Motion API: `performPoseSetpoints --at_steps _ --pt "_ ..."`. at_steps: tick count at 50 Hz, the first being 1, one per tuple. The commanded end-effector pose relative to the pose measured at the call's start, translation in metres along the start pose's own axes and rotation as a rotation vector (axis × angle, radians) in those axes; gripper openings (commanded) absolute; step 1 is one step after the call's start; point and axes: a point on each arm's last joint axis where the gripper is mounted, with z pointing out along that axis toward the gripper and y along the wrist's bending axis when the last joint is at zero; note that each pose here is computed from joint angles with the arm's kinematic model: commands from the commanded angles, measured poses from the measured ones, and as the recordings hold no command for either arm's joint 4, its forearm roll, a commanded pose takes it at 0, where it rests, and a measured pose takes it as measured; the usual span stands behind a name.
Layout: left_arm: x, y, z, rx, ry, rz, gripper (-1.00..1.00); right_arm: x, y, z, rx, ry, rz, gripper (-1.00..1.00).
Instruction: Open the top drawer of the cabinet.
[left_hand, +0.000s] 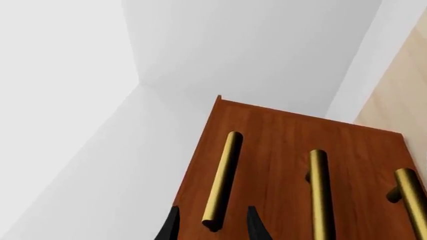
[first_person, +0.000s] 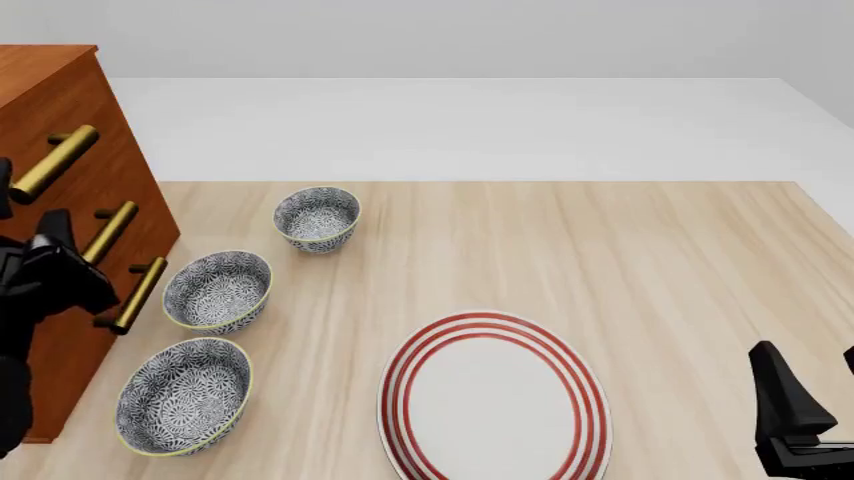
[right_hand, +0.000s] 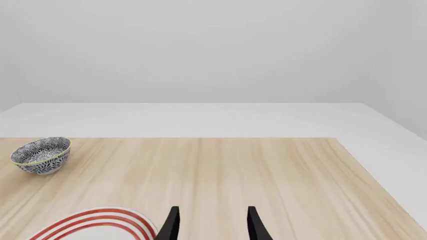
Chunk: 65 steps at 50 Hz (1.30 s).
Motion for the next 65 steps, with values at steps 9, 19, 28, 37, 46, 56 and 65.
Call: performPoseSetpoints --at_steps 9,19,28,37,46,56,65 --pt "0.003 -0.001 0.004 0.000 0.014 0.005 1.00 0.000 0.000 0.000 0.000 0.000 0.000 1.00" --pt "0.002 0.006 0.004 -0.028 0.008 0.031 -1.00 0.000 0.000 0.000 0.000 0.000 0.000 1.00" --pt "-0.003 0.003 -0.003 -0.012 -0.013 0.040 -1.00 0.000 0.000 0.000 0.000 0.000 0.000 1.00" --pt "-0.005 0.002 -0.004 -0.009 -0.023 0.049 -1.00 0.000 0.000 0.000 0.000 0.000 0.000 1.00" --pt "-0.007 0.000 -0.006 0.001 -0.032 0.056 -1.00 0.000 0.000 0.000 0.000 0.000 0.000 1.00" --pt "-0.010 -0.002 -0.008 0.011 -0.043 0.057 -1.00 0.000 0.000 0.000 0.000 0.000 0.000 1.00" --pt "-0.012 -0.003 -0.007 0.017 -0.055 0.061 -1.00 0.000 0.000 0.000 0.000 0.000 0.000 1.00"
